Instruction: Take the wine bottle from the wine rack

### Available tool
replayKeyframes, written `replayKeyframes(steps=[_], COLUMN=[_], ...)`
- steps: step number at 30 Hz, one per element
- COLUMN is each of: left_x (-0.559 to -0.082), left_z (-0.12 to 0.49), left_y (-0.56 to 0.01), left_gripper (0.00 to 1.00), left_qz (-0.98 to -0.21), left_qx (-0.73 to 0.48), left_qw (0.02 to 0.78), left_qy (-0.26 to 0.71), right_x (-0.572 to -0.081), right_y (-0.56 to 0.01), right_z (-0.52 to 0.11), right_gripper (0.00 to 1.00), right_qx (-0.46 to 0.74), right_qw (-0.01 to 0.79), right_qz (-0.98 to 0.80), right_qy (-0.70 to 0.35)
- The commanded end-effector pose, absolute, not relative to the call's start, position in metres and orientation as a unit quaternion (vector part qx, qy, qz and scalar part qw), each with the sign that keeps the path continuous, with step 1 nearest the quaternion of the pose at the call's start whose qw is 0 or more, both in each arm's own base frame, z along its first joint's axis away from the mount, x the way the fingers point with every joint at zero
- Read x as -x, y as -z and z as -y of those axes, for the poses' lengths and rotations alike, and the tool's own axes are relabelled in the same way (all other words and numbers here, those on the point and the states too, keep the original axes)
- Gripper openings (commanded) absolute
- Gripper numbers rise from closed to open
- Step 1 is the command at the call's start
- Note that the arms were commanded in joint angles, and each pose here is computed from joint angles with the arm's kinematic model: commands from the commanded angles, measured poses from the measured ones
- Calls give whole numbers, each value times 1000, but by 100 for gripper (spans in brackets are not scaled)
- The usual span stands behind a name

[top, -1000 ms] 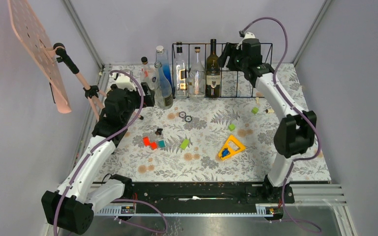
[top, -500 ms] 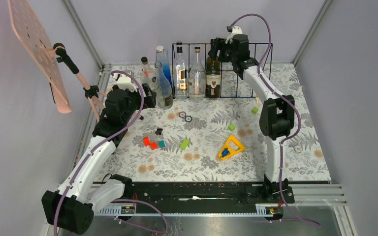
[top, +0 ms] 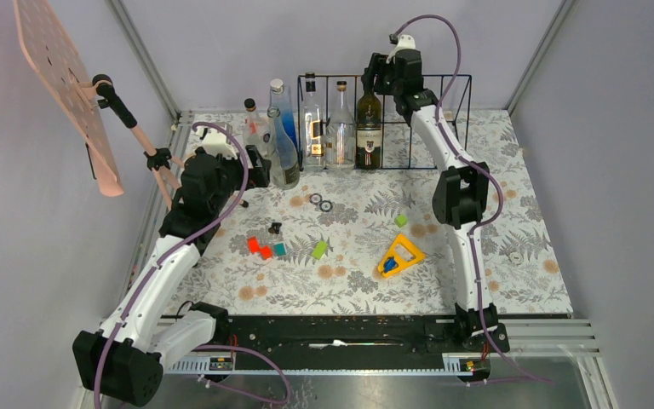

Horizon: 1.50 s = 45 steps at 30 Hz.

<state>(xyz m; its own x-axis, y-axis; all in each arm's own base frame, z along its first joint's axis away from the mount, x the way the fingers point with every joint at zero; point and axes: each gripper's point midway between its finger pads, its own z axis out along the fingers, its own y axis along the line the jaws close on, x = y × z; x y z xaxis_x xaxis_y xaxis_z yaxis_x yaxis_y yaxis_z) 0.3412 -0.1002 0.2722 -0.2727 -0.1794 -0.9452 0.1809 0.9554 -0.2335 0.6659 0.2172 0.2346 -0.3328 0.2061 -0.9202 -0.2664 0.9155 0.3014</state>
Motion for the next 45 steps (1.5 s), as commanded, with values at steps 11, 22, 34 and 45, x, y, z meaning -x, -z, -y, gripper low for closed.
replayKeyframes(steps=[11, 22, 34, 45], left_x=[-342, -344, -346, -347], left_z=[103, 100, 98, 98], left_y=[-298, -297, -298, -296], left_gripper=[92, 92, 91, 90], left_qz=[-761, -762, -761, -762], left_qx=[-4, 1, 9, 11], left_qw=[624, 622, 619, 617], left_qy=[181, 183, 195, 198], right_x=[-685, -701, -679, -623], right_y=[-218, -230, -263, -346], right_z=[-217, -221, -222, -216], right_gripper=[62, 54, 1, 0], right_qx=[0, -11, 33, 50], right_qw=[593, 628, 646, 694], right_qz=[-781, -749, -733, -678], right_qy=[-194, -210, -211, -237])
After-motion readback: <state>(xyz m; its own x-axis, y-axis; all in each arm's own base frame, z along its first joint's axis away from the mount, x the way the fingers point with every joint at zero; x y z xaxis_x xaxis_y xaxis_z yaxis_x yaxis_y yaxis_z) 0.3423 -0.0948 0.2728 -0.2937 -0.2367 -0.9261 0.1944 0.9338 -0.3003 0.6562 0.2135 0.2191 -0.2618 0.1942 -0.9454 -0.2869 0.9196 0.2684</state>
